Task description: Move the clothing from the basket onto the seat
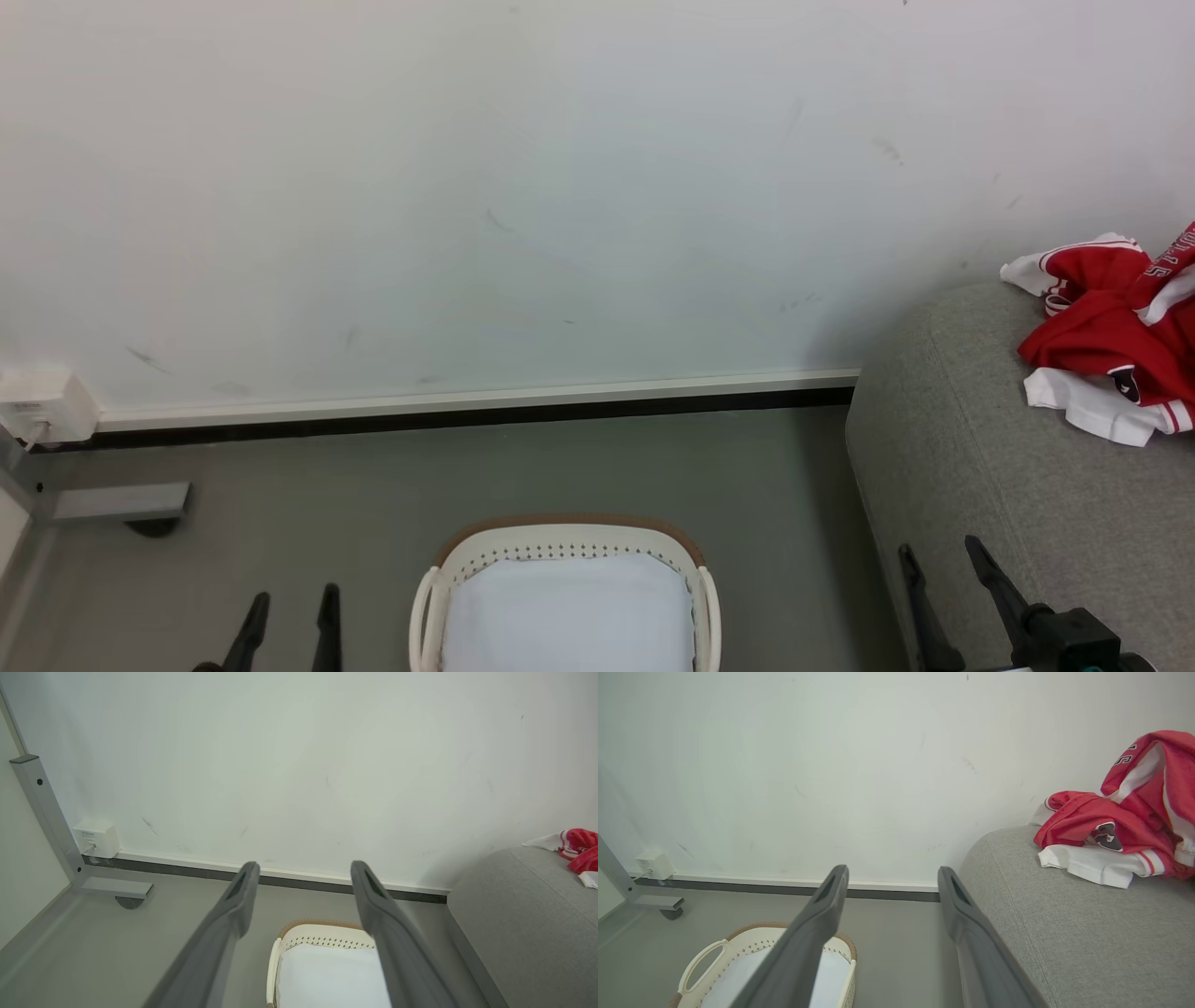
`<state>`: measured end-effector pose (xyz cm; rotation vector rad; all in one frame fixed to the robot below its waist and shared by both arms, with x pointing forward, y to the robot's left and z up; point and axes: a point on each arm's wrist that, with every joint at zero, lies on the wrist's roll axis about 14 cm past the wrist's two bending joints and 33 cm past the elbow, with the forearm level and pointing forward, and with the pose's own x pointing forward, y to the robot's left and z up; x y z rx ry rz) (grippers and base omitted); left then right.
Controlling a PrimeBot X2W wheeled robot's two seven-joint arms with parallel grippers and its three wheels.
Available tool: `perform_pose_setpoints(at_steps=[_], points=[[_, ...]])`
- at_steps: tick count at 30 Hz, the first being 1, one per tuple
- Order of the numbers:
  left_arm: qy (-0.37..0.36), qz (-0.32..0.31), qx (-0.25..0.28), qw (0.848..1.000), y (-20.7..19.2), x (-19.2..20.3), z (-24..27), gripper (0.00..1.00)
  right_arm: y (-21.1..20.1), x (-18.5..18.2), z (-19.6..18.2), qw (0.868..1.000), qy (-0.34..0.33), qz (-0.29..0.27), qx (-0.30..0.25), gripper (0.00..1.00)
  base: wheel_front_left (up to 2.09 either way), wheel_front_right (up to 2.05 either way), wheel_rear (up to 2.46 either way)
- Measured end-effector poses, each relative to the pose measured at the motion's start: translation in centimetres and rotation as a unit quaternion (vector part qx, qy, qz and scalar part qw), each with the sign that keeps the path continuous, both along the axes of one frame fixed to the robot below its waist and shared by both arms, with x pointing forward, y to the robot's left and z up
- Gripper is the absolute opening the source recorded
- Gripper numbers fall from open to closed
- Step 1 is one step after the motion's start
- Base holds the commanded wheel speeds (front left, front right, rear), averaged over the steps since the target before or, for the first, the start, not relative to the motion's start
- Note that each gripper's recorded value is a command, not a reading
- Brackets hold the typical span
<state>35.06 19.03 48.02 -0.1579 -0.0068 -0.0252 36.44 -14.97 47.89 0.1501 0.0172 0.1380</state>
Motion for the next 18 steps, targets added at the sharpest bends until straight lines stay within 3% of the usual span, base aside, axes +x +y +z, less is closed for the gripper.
perform_pose_setpoints(at_steps=[18], points=[[0.001, 0.0, -0.001, 1.0, 0.17, 0.08, -0.05, 1.0, 0.17, 0.0, -0.17, 1.0, 0.003, 0.002, 0.003, 1.0, 0.0, 0.0, 0.0]])
